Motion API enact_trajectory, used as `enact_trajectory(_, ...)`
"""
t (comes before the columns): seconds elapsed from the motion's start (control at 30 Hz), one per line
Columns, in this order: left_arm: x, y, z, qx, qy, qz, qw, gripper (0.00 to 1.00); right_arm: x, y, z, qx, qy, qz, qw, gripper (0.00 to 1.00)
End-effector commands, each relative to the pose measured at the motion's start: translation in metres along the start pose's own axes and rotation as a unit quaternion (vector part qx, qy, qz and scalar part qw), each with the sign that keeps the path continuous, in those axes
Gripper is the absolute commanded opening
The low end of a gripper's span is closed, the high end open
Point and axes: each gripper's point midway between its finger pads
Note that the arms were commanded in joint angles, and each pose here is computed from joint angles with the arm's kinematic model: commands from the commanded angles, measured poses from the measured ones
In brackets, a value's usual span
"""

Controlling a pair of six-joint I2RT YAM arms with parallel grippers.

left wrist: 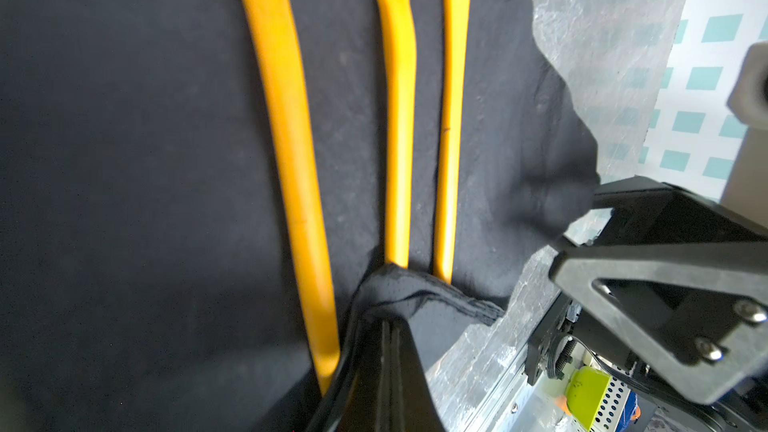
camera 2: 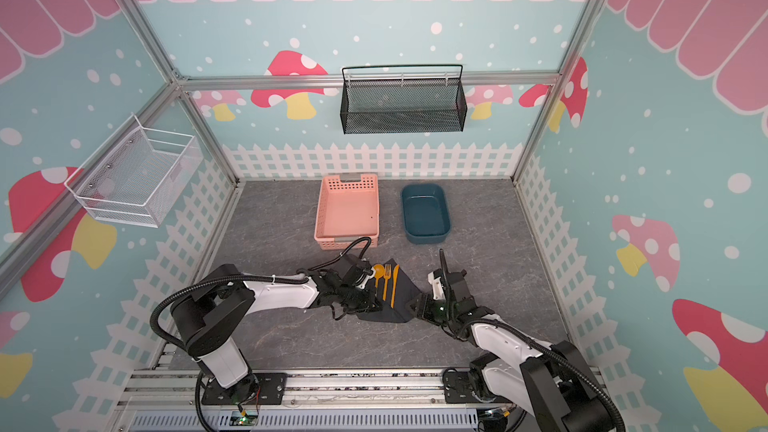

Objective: Place the utensils on the paper napkin and roll it up

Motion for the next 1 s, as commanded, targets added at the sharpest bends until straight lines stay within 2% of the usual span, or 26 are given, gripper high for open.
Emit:
enact_trajectory(0.0,-0.008,-0.003,-0.006,-0.011,0.009,0.001,1.0,0.0,0.001,-0.006,-0.015,-0.026,-0.013,0.018,0.999,0.43)
enact_trajectory(0.2,-0.009,-0.004,-0.007,-0.012,0.009,0.002,1.0,0.0,0.001,-0.01,-0.023,-0.036,-0.022,0.032,0.999,0.35)
enact_trajectory(0.5,-0.016,-0.007,-0.008,-0.012,0.015,0.013,1.0,0.0,0.007,-0.014,-0.026,-0.039,-0.027,0.027,0.999,0.08)
enact_trajectory(0.97,-0.032,-0.008,-0.007,-0.006,0.02,0.044,0.999,0.03,0.023,-0.01,-0.028,-0.02,-0.025,-0.004,0.999,0.05)
Point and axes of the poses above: each gripper's point midway between its finger pads, its own y axis out along the fingers, its own x axis along the line the jaws close on, z = x × y, and after that the axes turned 3 degrees about -y, right-handed
